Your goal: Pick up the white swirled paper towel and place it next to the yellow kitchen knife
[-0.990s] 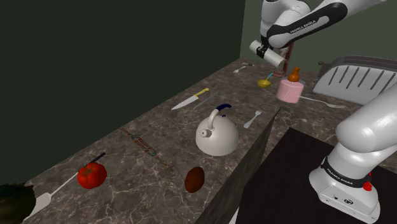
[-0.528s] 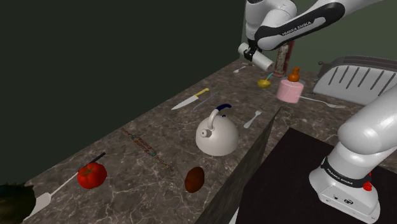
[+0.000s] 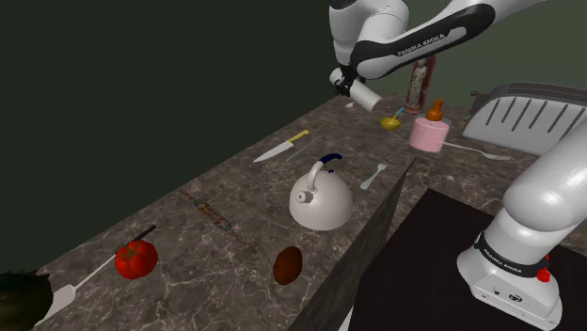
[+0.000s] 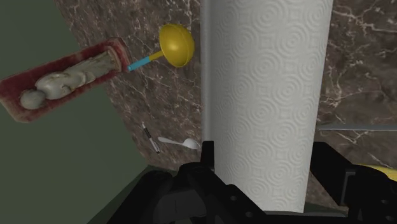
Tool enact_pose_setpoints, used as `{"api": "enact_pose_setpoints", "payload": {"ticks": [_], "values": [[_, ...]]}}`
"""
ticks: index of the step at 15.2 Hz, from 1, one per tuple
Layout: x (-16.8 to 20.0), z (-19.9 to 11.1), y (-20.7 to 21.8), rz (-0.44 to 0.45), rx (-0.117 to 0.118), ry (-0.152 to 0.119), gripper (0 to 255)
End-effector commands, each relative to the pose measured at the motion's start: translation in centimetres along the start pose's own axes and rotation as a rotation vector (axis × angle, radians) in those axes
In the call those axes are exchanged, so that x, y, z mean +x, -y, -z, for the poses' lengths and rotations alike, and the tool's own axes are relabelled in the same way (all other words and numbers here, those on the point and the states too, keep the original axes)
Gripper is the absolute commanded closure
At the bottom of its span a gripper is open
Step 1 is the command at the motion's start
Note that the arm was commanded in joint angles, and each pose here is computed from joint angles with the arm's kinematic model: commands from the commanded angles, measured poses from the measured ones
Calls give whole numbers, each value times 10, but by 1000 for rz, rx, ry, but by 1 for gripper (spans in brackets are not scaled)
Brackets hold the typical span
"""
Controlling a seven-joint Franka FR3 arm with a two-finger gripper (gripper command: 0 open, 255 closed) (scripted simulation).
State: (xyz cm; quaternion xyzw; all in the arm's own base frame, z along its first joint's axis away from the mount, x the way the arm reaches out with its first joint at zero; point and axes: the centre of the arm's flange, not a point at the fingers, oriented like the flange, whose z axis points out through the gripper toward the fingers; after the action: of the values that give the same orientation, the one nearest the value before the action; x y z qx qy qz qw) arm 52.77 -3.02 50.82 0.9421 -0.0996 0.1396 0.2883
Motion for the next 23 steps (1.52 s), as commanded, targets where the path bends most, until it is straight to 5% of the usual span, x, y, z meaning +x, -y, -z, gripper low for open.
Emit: {"api": "enact_pose_setpoints", "payload": {"ticks": [1,23], "values": [[4,12,23,-1,0,1,255],[46,157,271,-1,0,1,255]]}}
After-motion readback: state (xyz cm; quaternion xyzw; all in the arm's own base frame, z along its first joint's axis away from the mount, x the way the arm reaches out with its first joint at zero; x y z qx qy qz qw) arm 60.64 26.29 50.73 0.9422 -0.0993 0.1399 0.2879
